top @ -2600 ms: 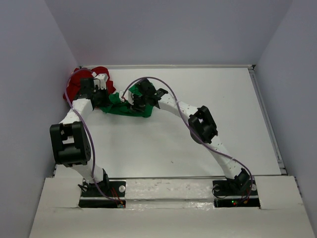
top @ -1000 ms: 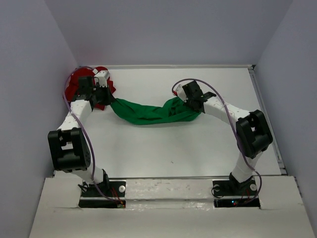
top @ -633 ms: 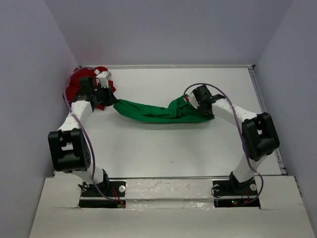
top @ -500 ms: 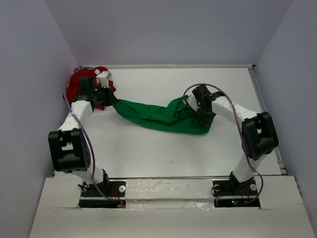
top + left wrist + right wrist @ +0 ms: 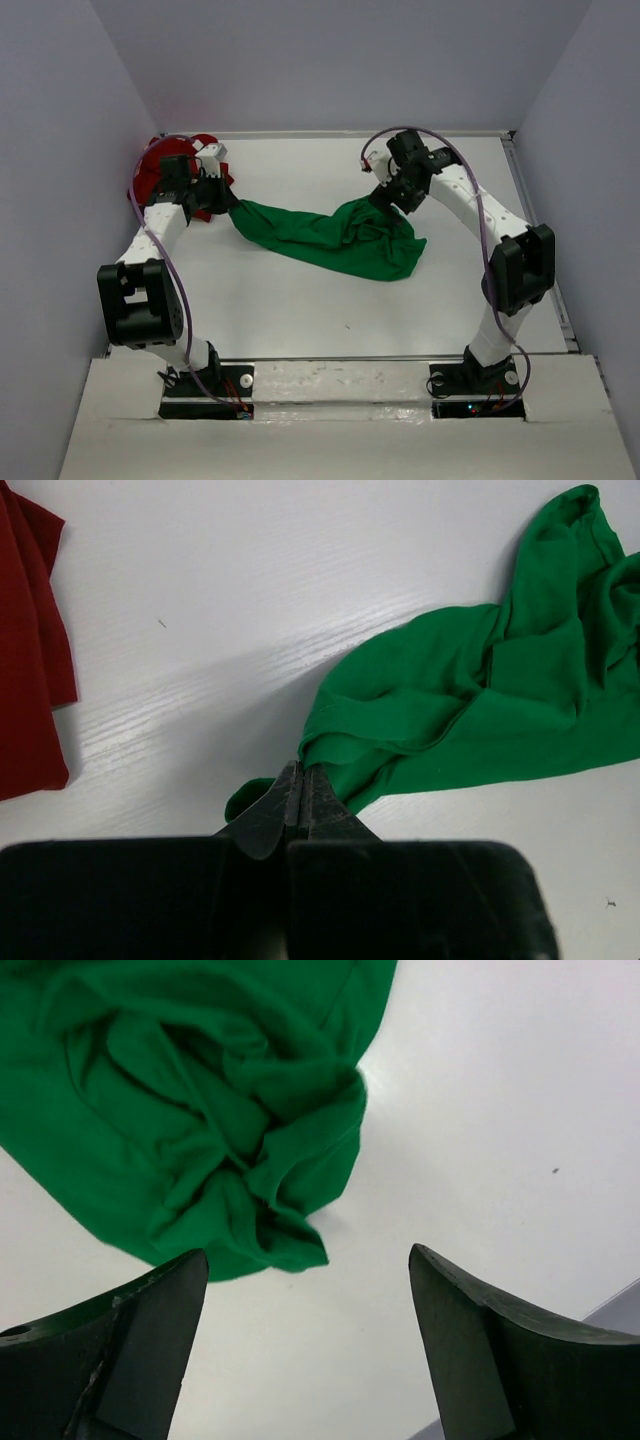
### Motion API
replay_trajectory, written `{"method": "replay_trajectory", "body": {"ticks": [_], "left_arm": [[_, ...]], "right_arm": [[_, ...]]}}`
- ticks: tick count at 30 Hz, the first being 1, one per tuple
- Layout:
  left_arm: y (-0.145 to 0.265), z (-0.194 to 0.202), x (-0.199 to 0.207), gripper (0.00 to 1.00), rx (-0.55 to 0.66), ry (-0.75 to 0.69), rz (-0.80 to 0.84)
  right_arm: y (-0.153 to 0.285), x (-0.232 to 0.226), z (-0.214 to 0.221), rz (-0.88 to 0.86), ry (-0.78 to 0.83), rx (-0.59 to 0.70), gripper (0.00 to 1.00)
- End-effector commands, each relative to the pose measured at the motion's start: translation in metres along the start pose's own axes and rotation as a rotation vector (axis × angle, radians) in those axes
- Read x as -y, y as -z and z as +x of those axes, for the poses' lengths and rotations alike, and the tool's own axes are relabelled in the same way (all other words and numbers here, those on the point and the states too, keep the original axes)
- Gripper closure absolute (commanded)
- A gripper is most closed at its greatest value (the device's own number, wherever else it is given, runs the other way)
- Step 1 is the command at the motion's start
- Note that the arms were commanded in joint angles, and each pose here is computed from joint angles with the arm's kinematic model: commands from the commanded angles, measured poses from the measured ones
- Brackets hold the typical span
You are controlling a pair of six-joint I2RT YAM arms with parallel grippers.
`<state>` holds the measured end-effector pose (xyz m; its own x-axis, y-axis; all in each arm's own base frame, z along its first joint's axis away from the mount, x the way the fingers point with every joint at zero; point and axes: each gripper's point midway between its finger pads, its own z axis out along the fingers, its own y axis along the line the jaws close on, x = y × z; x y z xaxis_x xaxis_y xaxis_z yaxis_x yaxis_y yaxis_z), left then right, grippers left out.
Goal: Fold and stack the t-shirts
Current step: Flatten out the tshirt
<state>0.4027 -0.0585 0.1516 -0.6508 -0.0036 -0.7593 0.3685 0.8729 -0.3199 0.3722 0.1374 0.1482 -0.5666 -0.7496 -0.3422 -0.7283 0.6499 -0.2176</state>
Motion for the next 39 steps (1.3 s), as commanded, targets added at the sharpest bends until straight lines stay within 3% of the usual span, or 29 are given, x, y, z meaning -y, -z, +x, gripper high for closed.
{"method": "replay_trajectory", "body": {"ticks": [1,8,17,30,39], "left_arm": [[0.009,-0.012,0.011,1.00,0.046,-0.049,0.025],[0.008,-0.011,0.010,1.00,0.043,-0.054,0.021],[0.004,-0.008,0.007,1.00,0.028,-0.049,0.019],[0.004,-0.010,0.011,1.00,0.030,-0.057,0.029],[0.004,-0.010,0.014,1.00,0.033,-0.062,0.042]], "right_arm": [[-0.006,0.005,-0.050,-0.048,-0.033,0.132,0.15],[-0.059,-0.008,-0.043,-0.144,-0.016,0.026,0.21],[-0.077,-0.016,-0.026,-0.163,-0.007,-0.030,0.23],[-0.034,0.035,-0.027,0.124,-0.044,-0.015,0.28],[-0.029,0.029,-0.010,0.123,-0.045,-0.054,0.33]]}}
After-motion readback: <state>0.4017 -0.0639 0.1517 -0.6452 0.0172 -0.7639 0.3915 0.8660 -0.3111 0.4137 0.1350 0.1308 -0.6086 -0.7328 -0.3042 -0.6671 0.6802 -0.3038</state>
